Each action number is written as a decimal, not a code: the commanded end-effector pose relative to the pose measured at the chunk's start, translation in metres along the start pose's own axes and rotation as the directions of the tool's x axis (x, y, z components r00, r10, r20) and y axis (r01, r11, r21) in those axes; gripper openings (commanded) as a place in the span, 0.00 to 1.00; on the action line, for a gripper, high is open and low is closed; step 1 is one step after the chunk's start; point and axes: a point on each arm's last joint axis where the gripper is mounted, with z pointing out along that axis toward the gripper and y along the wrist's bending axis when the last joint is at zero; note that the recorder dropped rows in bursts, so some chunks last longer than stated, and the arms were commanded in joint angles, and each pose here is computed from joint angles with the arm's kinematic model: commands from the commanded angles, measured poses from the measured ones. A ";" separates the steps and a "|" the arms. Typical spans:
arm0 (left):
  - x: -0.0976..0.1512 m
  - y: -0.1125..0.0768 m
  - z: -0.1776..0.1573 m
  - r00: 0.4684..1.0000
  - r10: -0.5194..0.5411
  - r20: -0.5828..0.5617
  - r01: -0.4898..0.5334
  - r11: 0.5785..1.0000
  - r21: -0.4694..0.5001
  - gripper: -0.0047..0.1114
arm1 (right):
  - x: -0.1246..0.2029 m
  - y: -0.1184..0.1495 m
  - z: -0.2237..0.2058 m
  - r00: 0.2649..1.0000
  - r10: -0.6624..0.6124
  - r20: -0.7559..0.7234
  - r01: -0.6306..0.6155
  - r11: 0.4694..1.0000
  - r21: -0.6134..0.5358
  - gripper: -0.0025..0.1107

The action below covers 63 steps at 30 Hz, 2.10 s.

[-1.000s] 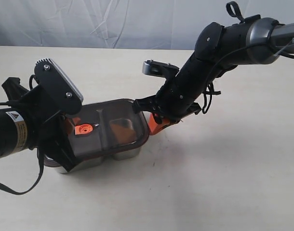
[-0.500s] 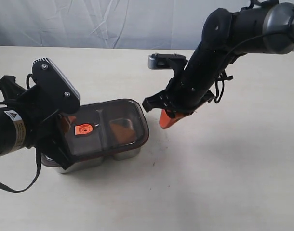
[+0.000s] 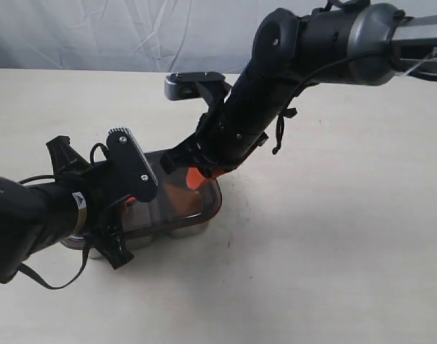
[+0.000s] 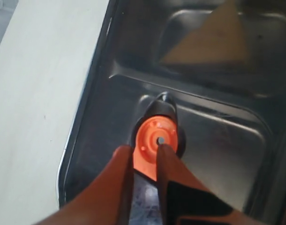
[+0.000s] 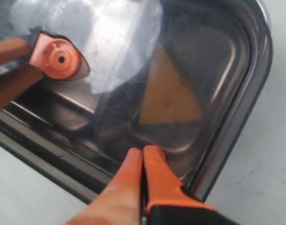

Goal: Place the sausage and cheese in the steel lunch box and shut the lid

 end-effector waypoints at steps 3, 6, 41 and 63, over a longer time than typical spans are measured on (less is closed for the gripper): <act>0.011 -0.019 0.021 0.995 -0.007 -0.096 0.015 0.996 0.084 0.10 | 0.010 -0.015 0.038 0.991 0.033 -0.132 -0.033 0.999 0.004 0.01; 0.017 -0.028 0.030 0.989 -0.006 -0.145 0.023 0.993 0.118 0.04 | 0.015 -0.021 0.049 0.984 0.041 -0.174 -0.039 0.999 0.015 0.01; 0.017 -0.020 0.014 0.948 -0.255 -0.192 0.272 0.960 0.070 0.04 | 0.015 -0.012 0.020 0.980 0.064 -0.188 -0.057 0.997 0.042 0.01; 0.007 0.011 -0.025 0.960 -0.273 -0.055 0.272 0.962 -0.019 0.04 | 0.001 -0.001 -0.016 1.000 0.021 -0.005 -0.021 0.997 0.068 0.01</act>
